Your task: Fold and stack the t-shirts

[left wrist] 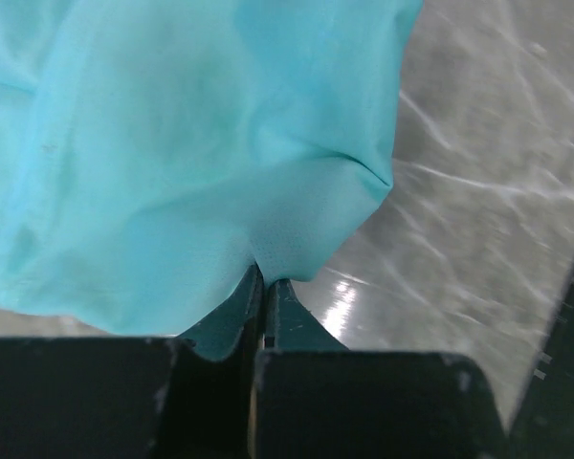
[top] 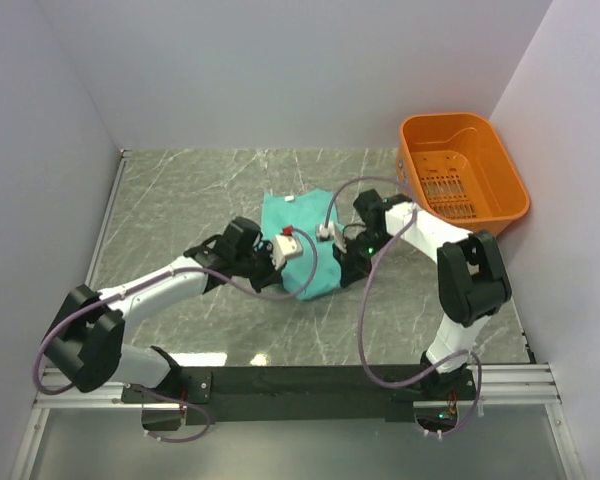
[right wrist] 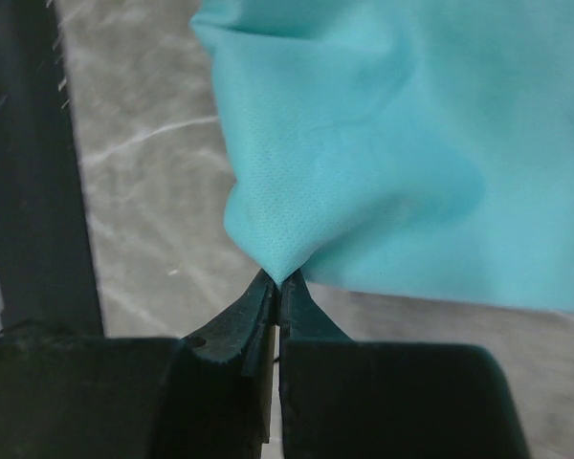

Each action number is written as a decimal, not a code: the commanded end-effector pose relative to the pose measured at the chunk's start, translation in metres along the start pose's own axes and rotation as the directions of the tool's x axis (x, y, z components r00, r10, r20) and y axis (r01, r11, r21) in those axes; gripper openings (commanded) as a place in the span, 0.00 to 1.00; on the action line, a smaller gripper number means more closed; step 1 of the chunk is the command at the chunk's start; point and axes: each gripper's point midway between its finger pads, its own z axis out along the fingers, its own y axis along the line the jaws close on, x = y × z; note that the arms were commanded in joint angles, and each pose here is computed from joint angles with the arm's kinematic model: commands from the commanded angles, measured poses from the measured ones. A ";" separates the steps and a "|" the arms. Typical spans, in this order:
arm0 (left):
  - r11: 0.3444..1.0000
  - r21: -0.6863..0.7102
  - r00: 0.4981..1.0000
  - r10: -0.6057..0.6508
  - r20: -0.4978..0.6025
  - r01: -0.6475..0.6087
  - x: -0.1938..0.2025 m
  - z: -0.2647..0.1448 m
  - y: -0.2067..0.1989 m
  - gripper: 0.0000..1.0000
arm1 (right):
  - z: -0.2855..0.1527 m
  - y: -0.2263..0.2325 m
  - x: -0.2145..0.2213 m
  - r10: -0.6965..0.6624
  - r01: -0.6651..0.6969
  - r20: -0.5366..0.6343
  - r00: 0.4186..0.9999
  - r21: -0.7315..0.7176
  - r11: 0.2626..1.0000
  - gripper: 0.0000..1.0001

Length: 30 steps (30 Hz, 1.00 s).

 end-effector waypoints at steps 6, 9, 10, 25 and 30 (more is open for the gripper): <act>0.995 0.094 0.999 0.027 -0.024 -0.024 -0.004 -0.014 -0.081 0.01 | -0.006 0.061 0.024 -0.104 0.102 -0.036 0.994 -0.045 0.994 0.00; 0.997 0.070 0.998 0.040 0.039 -0.043 -0.019 -0.027 -0.082 0.01 | -0.016 0.068 0.016 -0.115 0.115 -0.015 0.993 -0.023 0.993 0.00; 0.997 0.057 0.997 0.048 0.055 -0.051 -0.022 -0.029 -0.080 0.01 | -0.019 0.069 0.011 -0.117 0.117 0.000 0.993 -0.023 0.993 0.00; 0.994 -0.088 0.984 0.073 0.164 -0.059 -0.061 -0.052 0.014 0.00 | -0.062 0.009 -0.026 0.025 -0.027 0.103 0.994 0.020 0.999 0.00; 0.993 -0.101 0.979 0.080 0.189 -0.061 -0.083 -0.046 0.046 0.00 | -0.074 -0.017 -0.057 0.050 -0.057 0.164 0.985 0.035 0.998 0.00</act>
